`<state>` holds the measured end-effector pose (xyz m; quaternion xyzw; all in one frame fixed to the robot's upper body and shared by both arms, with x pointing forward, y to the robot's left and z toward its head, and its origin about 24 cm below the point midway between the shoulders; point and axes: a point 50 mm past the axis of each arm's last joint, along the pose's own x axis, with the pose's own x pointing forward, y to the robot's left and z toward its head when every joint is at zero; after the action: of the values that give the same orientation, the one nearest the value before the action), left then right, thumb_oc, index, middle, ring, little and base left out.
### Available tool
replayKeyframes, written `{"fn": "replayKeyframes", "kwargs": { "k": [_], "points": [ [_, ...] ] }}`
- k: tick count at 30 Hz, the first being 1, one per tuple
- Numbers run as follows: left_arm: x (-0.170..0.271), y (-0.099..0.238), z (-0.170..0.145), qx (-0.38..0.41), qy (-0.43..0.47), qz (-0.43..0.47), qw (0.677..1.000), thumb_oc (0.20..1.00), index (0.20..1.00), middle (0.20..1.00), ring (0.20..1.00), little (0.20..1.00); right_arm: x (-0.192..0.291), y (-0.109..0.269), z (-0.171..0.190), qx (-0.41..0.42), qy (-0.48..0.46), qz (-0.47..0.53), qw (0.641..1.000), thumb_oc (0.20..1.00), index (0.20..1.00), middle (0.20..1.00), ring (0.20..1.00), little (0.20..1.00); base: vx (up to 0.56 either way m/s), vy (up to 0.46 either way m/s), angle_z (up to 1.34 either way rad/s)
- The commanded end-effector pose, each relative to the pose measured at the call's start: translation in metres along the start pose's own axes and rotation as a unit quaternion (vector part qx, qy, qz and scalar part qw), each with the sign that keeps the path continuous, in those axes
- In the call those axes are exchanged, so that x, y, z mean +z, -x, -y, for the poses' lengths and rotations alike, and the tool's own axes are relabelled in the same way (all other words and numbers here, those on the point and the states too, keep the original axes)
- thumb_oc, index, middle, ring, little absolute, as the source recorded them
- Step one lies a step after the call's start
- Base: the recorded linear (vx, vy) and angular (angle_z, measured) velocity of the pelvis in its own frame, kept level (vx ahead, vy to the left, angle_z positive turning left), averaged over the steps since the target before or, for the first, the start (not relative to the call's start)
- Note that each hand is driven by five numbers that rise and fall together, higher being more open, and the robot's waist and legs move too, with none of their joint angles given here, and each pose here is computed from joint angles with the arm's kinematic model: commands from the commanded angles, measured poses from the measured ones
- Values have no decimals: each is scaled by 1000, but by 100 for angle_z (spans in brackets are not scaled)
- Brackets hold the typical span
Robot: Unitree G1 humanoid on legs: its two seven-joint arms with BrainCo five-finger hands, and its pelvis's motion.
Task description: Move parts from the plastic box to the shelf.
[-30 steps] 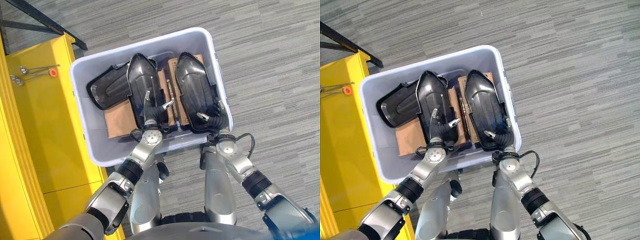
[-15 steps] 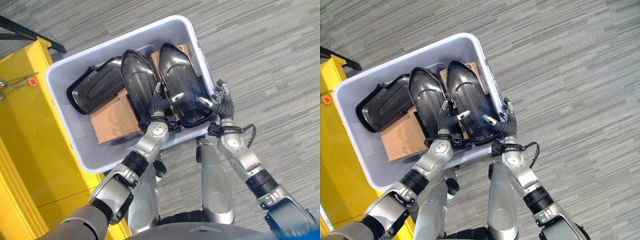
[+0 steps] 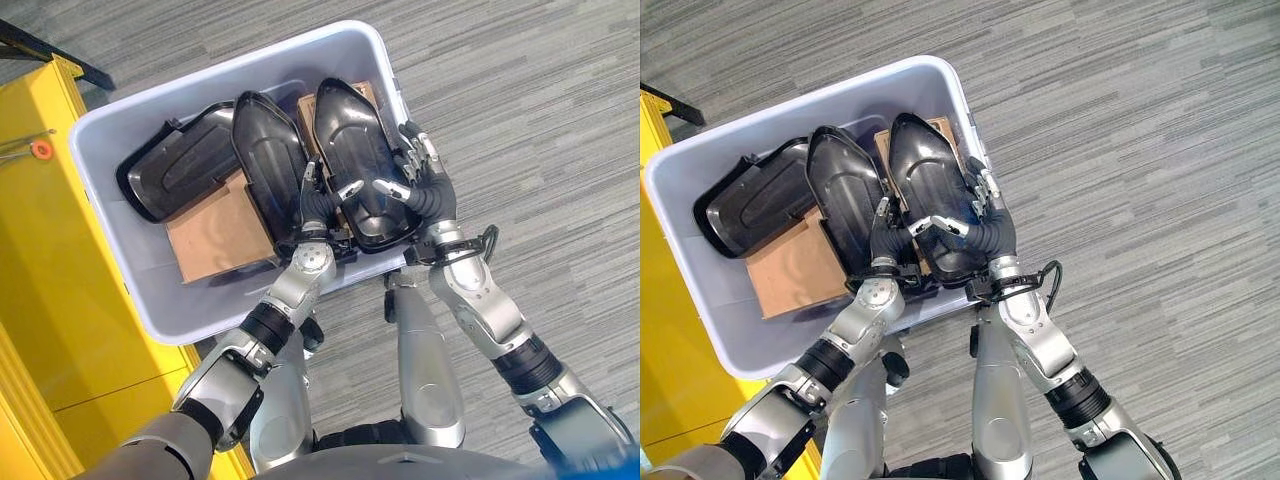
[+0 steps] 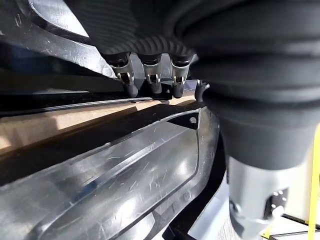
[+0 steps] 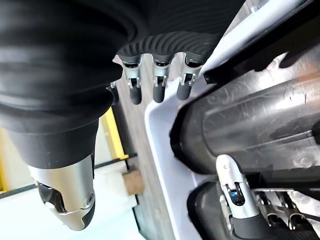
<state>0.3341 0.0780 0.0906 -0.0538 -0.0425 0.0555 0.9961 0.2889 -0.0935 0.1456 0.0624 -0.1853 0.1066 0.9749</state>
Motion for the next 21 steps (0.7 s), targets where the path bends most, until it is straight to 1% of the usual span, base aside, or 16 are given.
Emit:
{"fn": "replayKeyframes", "kwargs": {
  "k": [1,3,4,7,8,10,11,14,16,18,19,21],
  "points": [
    [-7,17,33,-70,-19,-18,997,1000,1000,1000,1000,1000,19,1,1,-12,-5,54,998,1000,1000,1000,1000,1000,0,0,0],
    [-10,18,35,-85,-33,-27,995,1000,1000,1000,1000,1000,19,1,3,-19,-5,56,998,1000,1000,1000,1000,1000,0,0,0],
    [-18,23,40,-117,-59,-45,990,1000,1000,1000,1000,1000,19,2,6,-28,-8,57,998,1000,1000,1000,1000,1000,0,0,0],
    [-28,31,49,-155,-81,-68,982,1000,1000,1000,1000,1000,22,1,8,-26,-2,67,997,1000,1000,1000,1000,1000,-3,8,3],
    [-32,34,54,-153,-96,-79,980,1000,1000,1000,1000,1000,26,-1,7,-22,-2,72,997,1000,1000,1000,1000,1000,0,0,0],
    [-35,35,55,-142,-97,-83,982,1000,1000,1000,1000,1000,27,-2,6,-21,-1,73,997,1000,1000,1000,1000,1000,-4,1,-2],
    [-37,35,56,-126,-90,-90,984,1000,1000,1000,1000,1000,29,-3,5,-21,-3,74,997,1000,1000,1000,1000,1000,-14,-14,-3],
    [-42,38,61,-136,-50,-110,983,1000,1000,1000,1000,1000,30,-5,3,-20,-11,74,997,1000,1000,1000,1000,1000,-15,-31,-1],
    [-48,40,58,-114,-53,-121,985,1000,1000,1000,1000,1000,30,-6,1,-17,-15,73,997,1000,1000,1000,1000,1000,-28,-66,-1],
    [-47,37,52,-71,-53,-96,991,1000,1000,1000,1000,1000,29,-6,-2,-14,-17,71,997,1000,1000,1000,1000,1000,-26,-82,-4],
    [-41,34,48,-61,-27,-94,993,1000,1000,1000,1000,1000,27,-5,-5,-18,-20,63,998,1000,1000,1000,1000,1000,-17,-67,-4],
    [-41,34,48,-68,-30,-98,992,1000,1000,1000,1000,1000,27,-5,-5,-20,-22,61,998,1000,1000,1000,1000,1000,-5,-27,-1]
  ]
}}
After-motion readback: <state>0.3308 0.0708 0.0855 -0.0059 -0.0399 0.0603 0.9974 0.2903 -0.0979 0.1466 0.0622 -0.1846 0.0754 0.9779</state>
